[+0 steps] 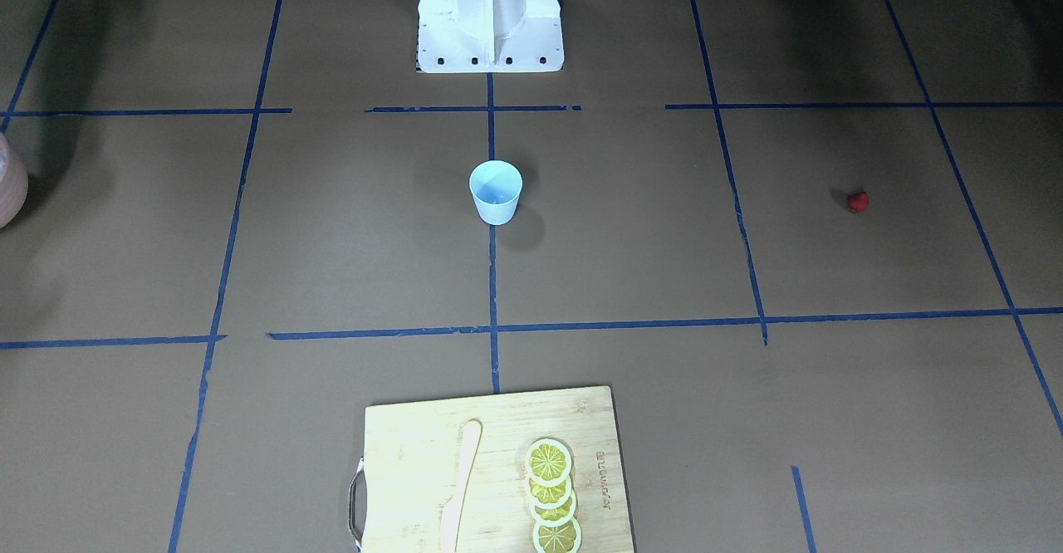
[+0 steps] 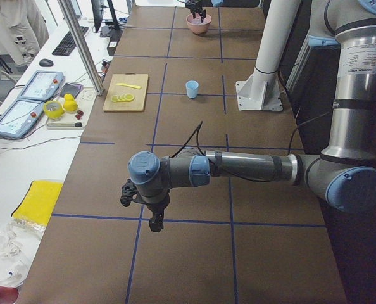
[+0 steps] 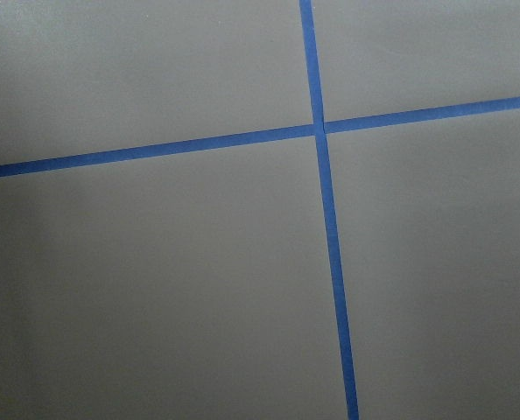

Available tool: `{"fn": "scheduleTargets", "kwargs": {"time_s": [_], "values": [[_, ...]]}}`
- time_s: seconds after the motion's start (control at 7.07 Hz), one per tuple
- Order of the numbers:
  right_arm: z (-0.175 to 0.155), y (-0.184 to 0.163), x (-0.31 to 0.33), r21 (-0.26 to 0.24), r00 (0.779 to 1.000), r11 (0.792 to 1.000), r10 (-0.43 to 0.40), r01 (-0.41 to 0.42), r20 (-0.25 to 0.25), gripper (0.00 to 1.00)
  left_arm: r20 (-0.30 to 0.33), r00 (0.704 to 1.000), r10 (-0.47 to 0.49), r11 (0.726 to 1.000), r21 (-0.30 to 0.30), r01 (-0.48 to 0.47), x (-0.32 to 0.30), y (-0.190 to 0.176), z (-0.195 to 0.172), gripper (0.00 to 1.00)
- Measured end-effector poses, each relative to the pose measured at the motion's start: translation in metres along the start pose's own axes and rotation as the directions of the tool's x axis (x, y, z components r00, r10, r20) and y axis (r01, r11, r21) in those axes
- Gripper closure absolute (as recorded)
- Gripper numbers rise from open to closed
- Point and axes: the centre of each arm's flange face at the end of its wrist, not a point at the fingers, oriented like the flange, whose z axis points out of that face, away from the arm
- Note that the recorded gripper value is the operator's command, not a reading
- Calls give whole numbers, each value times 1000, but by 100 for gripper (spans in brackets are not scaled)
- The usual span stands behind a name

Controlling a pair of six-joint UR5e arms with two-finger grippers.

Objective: Put ice and strawberries in cup
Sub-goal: 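Grasp another ice cube from the bowl with the right gripper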

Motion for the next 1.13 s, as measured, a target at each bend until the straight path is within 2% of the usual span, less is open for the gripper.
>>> {"fn": "scheduleTargets", "kwargs": {"time_s": [0.28, 0.42, 0.57, 0.71, 0.85, 1.13], "values": [[4, 5, 0, -18, 1000, 1000, 2, -2, -8, 16, 0, 1000, 0, 1000, 0, 0, 0, 0, 0, 0], [6, 6, 0, -21, 1000, 1000, 2, -2, -7, 29, 1, 1000, 0, 1000, 0, 0, 0, 0, 0, 0], [7, 5, -1, -24, 1000, 1000, 1, -1, -6, 64, 0, 1000, 0, 1000, 0, 0, 0, 0, 0, 0], [8, 6, -1, -27, 1000, 1000, 1, -1, -6, 90, 0, 1000, 0, 1000, 0, 0, 0, 0, 0, 0], [8, 6, -1, -29, 1000, 1000, 1, -1, -8, 95, 1, 1000, 0, 1000, 0, 0, 0, 0, 0, 0], [8, 6, -1, -31, 1000, 1000, -4, 3, -11, 96, 2, 1000, 1, 1000, 1, -1, 0, 0, 0, 0]]}}
